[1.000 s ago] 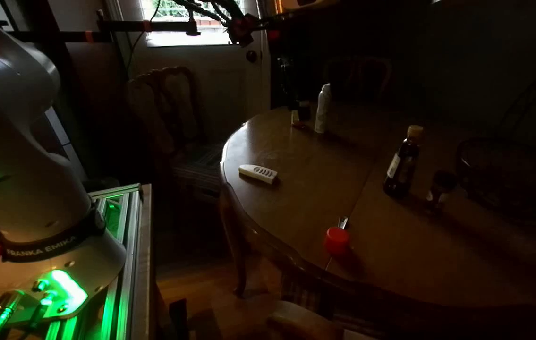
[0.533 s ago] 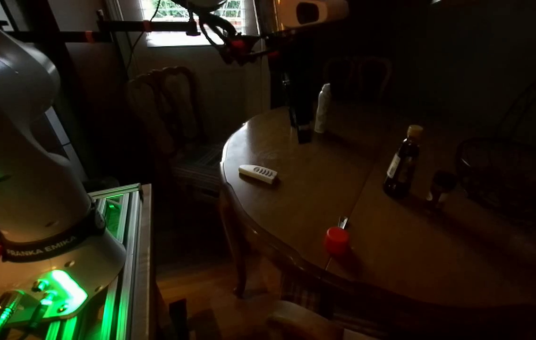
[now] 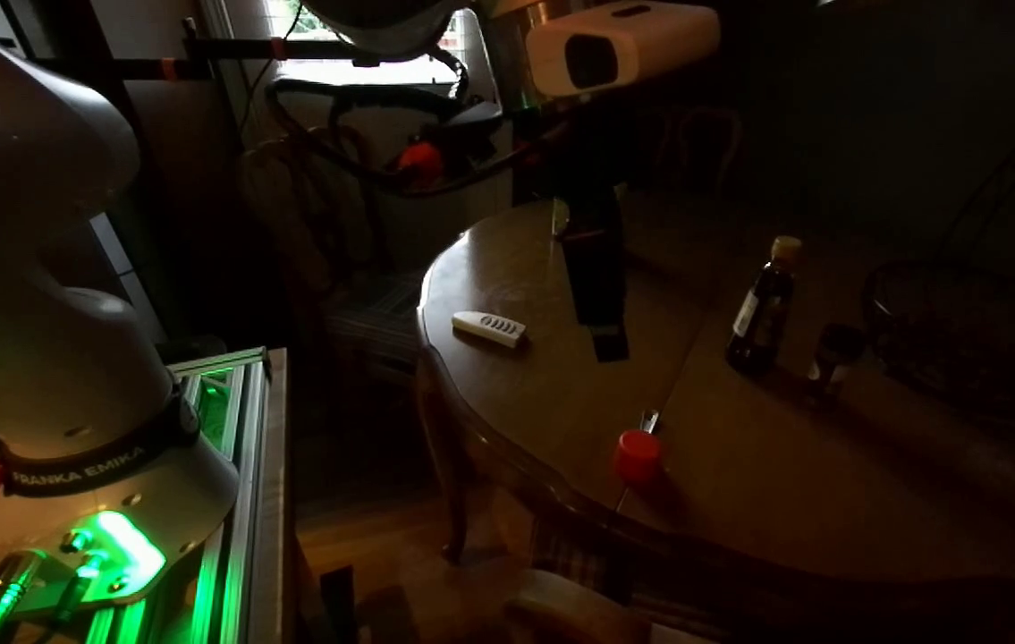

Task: Push the chair at the front outwards.

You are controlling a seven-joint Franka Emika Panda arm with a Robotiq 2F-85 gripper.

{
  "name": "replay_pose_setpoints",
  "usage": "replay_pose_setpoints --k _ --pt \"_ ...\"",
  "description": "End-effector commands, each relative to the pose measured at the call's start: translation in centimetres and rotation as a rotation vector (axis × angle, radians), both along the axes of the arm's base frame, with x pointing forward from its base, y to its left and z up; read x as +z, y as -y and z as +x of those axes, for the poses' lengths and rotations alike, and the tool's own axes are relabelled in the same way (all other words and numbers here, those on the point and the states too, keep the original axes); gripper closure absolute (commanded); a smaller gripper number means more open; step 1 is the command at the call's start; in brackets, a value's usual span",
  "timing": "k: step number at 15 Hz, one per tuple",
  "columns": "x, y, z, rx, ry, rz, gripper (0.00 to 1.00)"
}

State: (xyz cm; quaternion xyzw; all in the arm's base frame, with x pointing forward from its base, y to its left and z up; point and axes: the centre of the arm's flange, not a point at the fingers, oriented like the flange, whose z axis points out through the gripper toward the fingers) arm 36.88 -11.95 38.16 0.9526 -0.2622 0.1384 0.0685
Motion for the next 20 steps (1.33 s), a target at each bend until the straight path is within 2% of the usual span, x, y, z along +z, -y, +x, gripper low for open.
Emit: replay_pose_setpoints --k 1,2,3,5,11,20 --pt "-2.8 3.2 -5.9 -0.11 -0.012 0.017 0.0" --pt "-3.5 4.0 -6.2 -0.164 -0.053 0.008 0.0" --pt "-0.3 4.1 -1.6 -0.103 -0.013 0.012 0.0" --pt "-0.9 5.5 -2.3 -0.139 -0.032 0.015 0.0" --pt "-1.6 6.1 -2.0 -0.165 -0.045 0.018 0.0" --pt "-8.1 12.3 -4.3 -0.289 -0.076 0.117 0.0"
